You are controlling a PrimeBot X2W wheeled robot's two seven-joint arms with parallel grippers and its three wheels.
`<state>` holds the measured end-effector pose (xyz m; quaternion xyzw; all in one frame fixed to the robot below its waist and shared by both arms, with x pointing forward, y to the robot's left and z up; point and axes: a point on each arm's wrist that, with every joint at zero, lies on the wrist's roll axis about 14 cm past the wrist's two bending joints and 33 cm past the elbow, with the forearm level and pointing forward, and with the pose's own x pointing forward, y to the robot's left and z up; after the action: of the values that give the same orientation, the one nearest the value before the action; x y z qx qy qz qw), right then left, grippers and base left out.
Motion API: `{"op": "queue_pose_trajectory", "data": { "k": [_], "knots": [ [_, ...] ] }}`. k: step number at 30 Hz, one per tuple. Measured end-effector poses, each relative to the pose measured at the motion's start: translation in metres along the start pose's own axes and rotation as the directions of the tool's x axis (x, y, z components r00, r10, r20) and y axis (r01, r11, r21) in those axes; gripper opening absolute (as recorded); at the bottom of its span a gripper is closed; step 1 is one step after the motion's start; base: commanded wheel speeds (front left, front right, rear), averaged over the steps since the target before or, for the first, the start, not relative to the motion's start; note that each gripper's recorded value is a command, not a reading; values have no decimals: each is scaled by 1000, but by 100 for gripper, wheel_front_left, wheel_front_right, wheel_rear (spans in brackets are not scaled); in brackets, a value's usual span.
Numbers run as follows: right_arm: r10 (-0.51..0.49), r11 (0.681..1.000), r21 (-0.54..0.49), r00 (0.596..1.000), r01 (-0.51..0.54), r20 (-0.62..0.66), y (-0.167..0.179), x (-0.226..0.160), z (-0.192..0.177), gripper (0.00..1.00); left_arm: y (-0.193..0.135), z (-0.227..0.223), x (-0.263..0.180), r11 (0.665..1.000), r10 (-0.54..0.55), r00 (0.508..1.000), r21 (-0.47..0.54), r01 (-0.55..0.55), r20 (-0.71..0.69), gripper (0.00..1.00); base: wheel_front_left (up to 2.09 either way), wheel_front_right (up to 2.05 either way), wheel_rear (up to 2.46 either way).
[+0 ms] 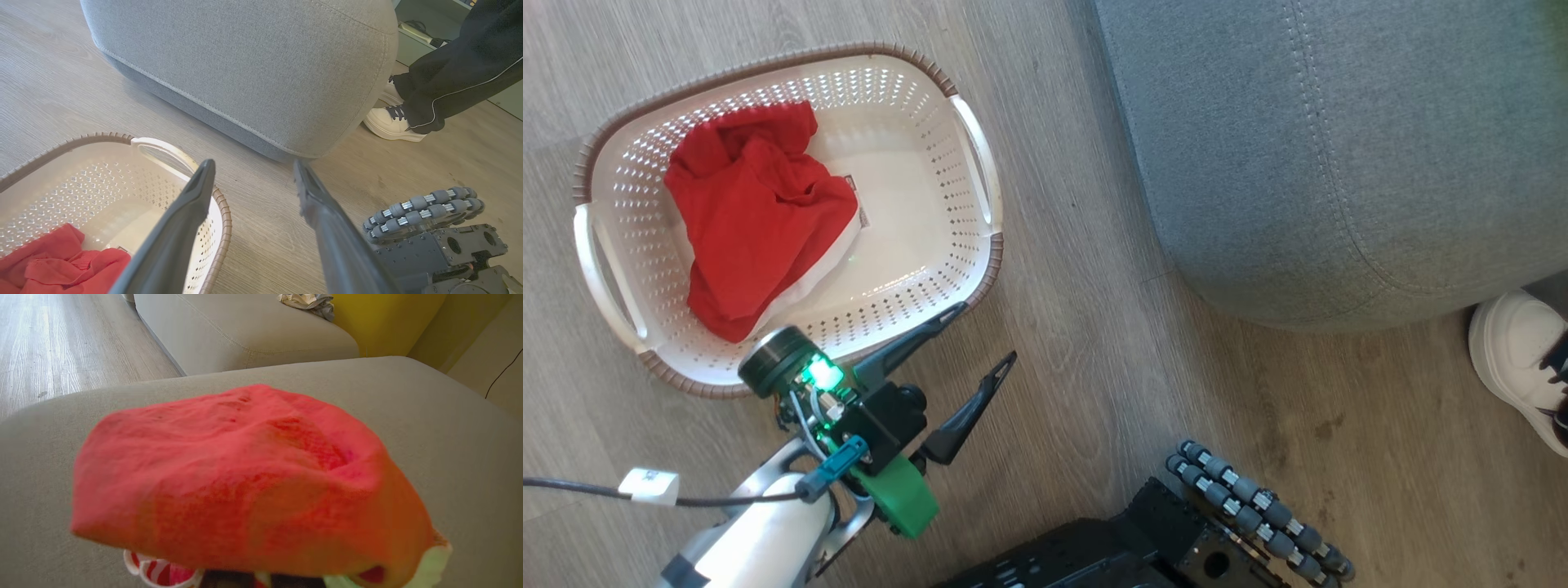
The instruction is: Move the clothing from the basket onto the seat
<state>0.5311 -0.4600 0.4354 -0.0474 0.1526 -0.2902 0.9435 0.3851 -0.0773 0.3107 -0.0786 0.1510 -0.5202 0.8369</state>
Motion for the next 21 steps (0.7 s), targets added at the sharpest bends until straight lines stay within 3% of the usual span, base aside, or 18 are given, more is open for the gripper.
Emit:
{"op": "queue_pose_trajectory", "data": {
  "k": [8,10,12,21],
  "knots": [
    [-10,1000,11,999,10,-48,-3,-6,-12,0,0,2,3,1000,-3,1000,2,3,8,100,0,0,0],
    [-11,1000,8,999,12,-45,-5,-7,-10,46,-1,4,4,1000,-5,1000,4,5,12,100,0,0,0],
    [-9,1000,-5,999,9,-39,-6,-9,-7,100,-2,7,5,1000,-7,1000,10,7,17,100,0,0,0],
    [4,1000,19,1000,-4,-27,-12,-27,7,100,-17,38,10,999,-16,997,34,14,74,100,0,0,0]
  ]
}}
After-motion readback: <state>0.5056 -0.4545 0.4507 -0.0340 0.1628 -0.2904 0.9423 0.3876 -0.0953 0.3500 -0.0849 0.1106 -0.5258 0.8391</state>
